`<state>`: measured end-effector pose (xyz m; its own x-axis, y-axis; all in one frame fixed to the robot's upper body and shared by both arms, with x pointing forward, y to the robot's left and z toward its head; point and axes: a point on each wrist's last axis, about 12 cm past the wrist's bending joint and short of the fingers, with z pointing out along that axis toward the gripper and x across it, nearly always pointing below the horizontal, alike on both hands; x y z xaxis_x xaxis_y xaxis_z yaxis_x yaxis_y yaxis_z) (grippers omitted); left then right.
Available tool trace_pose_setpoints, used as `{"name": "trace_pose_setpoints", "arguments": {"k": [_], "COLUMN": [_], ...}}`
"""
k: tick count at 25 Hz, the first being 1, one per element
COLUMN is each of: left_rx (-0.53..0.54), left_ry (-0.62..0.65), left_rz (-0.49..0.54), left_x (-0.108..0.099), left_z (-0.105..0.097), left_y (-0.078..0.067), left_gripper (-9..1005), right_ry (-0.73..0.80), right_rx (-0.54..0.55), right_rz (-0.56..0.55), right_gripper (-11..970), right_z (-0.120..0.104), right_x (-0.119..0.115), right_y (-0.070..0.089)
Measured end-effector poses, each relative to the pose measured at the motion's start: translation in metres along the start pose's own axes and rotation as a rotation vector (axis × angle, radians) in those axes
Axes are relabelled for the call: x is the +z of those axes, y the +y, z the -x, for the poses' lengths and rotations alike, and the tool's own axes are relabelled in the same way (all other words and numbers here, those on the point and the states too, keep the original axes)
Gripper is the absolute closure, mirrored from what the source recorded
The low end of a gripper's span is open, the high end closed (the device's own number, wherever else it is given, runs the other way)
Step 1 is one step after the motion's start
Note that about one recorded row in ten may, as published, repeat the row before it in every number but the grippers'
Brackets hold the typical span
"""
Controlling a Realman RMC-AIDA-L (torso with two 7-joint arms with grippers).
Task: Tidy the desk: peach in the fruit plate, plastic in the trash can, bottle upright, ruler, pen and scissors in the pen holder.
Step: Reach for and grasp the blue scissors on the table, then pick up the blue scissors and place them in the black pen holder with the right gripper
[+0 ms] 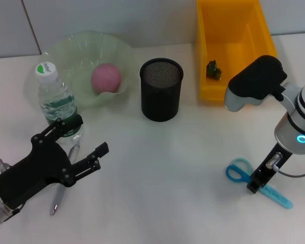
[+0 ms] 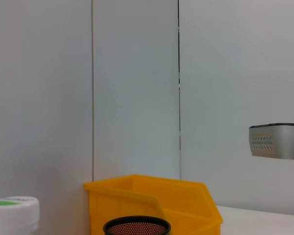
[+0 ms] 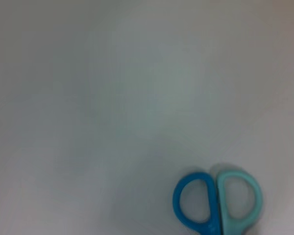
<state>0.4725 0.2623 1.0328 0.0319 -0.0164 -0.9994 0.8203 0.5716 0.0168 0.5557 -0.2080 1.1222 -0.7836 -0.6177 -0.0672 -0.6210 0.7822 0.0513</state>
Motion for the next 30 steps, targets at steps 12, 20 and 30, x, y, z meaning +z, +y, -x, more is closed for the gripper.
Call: {"name": "trace_pose_setpoints", "arguments": {"k": [12,20,30], "left_rx": [0.000,0.002,0.004], "left_ry": [0.000,0.001,-0.013], "left_rz": [0.000,0.000,-0.002], "left_x": [0.000,-0.001,-0.001], "left_z": [0.000,0.000,0.002], "left_y": [0.000,0.001,0.001], "left_gripper": [190,191,193], "right_ry": [0.005,0.007,-0.095], "right_rx": [-0.009,-0.022,-0.010], "right_rz": [-0.002,0.000,-0.008], "right_gripper": [668,722,732], "right_z": [0.001,0.001,-0.005], "right_x": [0.001,0.002,-0.017], "right_y": [0.001,0.002,0.001]}}
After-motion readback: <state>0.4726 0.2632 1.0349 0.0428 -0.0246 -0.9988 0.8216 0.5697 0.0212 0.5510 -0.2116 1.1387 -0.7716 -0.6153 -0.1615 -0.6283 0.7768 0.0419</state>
